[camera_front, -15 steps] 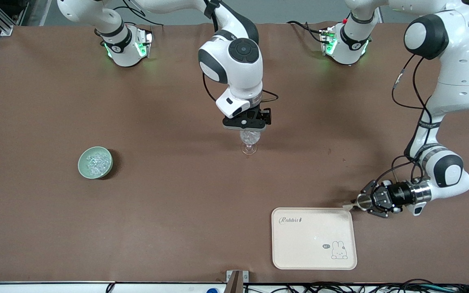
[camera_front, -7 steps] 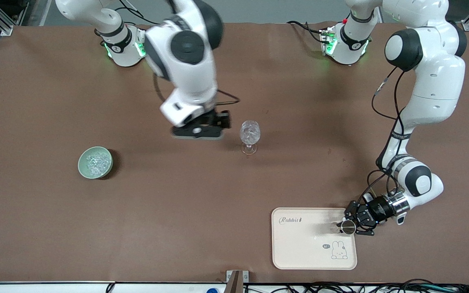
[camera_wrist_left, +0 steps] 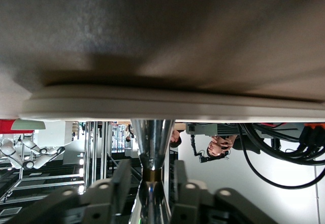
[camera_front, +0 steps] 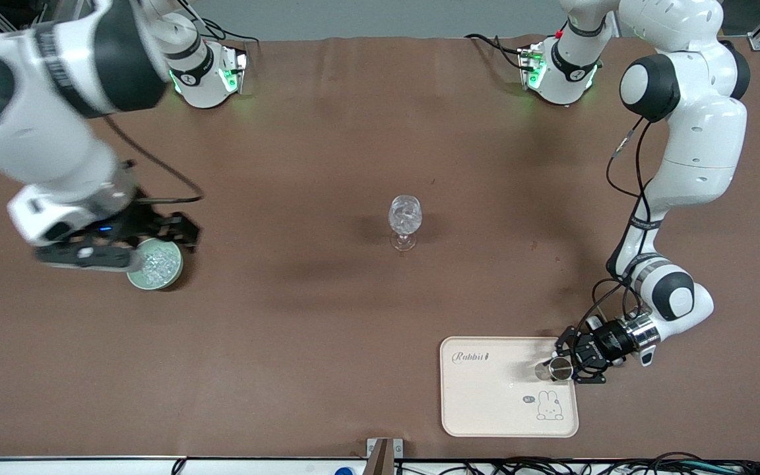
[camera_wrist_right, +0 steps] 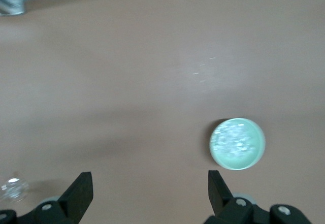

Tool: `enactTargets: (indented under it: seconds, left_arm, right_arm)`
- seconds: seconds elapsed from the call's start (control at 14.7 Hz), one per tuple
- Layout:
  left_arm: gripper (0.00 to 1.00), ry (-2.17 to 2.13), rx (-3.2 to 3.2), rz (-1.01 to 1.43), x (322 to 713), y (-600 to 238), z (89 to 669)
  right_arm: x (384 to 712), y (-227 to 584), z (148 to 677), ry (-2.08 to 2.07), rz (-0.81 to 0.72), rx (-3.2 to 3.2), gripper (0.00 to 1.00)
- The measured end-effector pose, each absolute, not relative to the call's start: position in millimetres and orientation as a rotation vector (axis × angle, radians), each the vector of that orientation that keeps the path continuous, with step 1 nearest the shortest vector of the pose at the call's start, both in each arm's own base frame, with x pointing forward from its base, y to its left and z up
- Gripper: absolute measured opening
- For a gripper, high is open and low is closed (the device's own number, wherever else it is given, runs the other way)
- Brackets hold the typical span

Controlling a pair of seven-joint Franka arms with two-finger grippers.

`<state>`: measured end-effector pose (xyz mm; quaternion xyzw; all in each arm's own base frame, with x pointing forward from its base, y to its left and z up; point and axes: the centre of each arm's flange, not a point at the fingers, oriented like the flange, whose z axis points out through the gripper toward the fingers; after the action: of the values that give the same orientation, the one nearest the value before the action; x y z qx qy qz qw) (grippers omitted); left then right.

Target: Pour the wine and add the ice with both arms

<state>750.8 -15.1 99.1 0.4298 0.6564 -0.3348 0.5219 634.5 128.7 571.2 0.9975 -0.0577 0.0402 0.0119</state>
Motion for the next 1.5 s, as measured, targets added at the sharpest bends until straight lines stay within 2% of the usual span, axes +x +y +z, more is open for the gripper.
enactTargets:
  seconds: [0.2,0.34,0.54,0.82,1.16,1.5]
  left_arm:
    - [0.78,1.559,1.093,-0.776,754,-12,105]
    - [0.98,1.545,1.291,-0.711,759,5,131]
    - [1.00,1.503,1.611,-0.667,756,54,197]
    - [1.00,1.443,2.041,-0.586,737,98,294]
    - [1.00,1.195,2.452,-0.420,704,66,454]
    - [1.00,0.723,2.863,-0.147,659,12,578]
  right_arm:
    - [639,48,562,-0.269,0.089,3.091,1.00]
    - [639,4,557,-0.228,0.067,3.089,1.00]
    - [631,-42,555,-0.155,0.046,3.091,1.00]
    - [603,-44,562,-0.107,0.024,3.076,1.00]
    - [561,-27,582,0.034,0.031,3.079,1.00]
    - [558,-31,603,0.169,0.092,3.068,1.00]
